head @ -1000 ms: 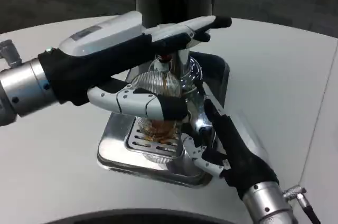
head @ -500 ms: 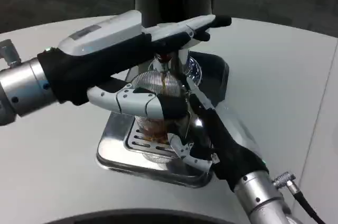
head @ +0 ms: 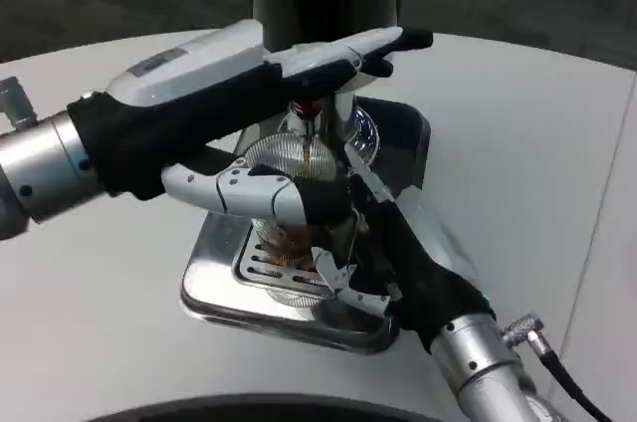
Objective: Grasp the cup under the faucet to collect the drink, then remove the cup.
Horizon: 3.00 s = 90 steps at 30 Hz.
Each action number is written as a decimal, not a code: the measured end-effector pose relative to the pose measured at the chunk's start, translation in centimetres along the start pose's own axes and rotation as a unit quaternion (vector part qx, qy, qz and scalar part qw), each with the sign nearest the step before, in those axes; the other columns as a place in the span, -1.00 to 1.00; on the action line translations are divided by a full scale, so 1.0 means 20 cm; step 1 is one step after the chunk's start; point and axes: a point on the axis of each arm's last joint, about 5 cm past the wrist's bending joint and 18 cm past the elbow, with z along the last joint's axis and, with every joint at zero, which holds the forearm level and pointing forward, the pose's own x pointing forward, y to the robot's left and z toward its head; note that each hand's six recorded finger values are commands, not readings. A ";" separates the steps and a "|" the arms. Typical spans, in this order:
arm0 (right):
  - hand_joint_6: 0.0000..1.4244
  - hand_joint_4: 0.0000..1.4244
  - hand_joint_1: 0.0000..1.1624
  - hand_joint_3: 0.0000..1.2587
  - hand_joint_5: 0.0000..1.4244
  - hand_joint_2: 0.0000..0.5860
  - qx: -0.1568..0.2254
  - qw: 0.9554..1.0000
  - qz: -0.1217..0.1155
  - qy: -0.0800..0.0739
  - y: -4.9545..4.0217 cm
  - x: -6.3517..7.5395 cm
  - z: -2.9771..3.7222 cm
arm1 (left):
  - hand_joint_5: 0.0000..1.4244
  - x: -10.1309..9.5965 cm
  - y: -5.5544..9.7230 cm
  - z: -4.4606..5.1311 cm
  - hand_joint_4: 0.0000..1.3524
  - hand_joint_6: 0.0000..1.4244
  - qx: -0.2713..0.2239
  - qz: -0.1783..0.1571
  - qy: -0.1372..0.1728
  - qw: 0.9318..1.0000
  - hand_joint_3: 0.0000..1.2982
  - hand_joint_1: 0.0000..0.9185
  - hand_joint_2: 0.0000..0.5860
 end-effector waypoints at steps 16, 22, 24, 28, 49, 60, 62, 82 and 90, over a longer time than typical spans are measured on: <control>-1.00 -1.00 0.54 -1.00 -1.00 1.00 0.022 1.000 0.002 0.022 0.000 0.03 -0.018 | -0.85 0.00 0.00 0.000 -1.00 -0.90 0.001 0.002 0.001 1.000 -0.96 -1.00 -0.64; -1.00 -1.00 0.53 -1.00 -1.00 1.00 0.020 1.000 0.002 0.022 -0.003 0.03 -0.019 | -0.85 0.00 0.00 -0.001 -1.00 -0.90 0.001 0.003 0.001 1.000 -0.96 -1.00 -0.64; -1.00 -1.00 0.53 -1.00 -1.00 1.00 0.020 1.000 0.001 0.022 -0.003 0.03 -0.019 | -0.85 0.00 0.00 -0.001 -1.00 -0.90 0.000 0.004 0.002 1.000 -0.96 -1.00 -0.64; -1.00 -1.00 0.53 -1.00 -1.00 1.00 0.020 1.000 0.001 0.022 -0.003 0.03 -0.019 | -0.85 0.00 0.00 -0.002 -1.00 -0.90 0.000 0.006 0.002 1.000 -0.96 -1.00 -0.64; -1.00 -1.00 0.37 -1.00 -1.00 0.69 0.026 0.999 -0.009 0.022 -0.007 0.03 -0.021 | -0.84 -0.09 -0.07 -0.053 -1.00 -0.90 -0.078 0.190 0.006 0.979 -0.96 -1.00 -0.46; -1.00 -1.00 0.28 -1.00 -1.00 0.54 0.023 1.000 -0.012 0.014 -0.031 0.03 -0.014 | -0.89 -0.31 -0.20 -0.009 -1.00 -0.94 -0.083 0.288 0.078 0.951 -0.94 -1.00 -0.35; -1.00 -1.00 0.30 -1.00 -1.00 0.31 0.019 1.000 -0.008 0.015 -0.041 0.03 -0.015 | -0.89 -0.36 -0.23 0.005 -1.00 -0.96 -0.085 0.294 0.105 0.946 -0.94 -1.00 -0.34; -1.00 -1.00 0.42 -1.00 -1.00 -0.03 -0.002 0.999 -0.005 0.038 -0.029 0.02 0.008 | -1.00 -0.62 -0.53 0.121 -1.00 -1.00 -0.085 0.184 0.319 0.926 -1.00 -1.00 -0.34; -1.00 -1.00 0.47 -1.00 -1.00 -0.03 0.002 0.999 -0.011 0.042 0.001 0.03 0.015 | -1.00 -0.65 -0.63 0.129 -1.00 -1.00 -0.105 0.147 0.353 0.918 -1.00 -1.00 -0.34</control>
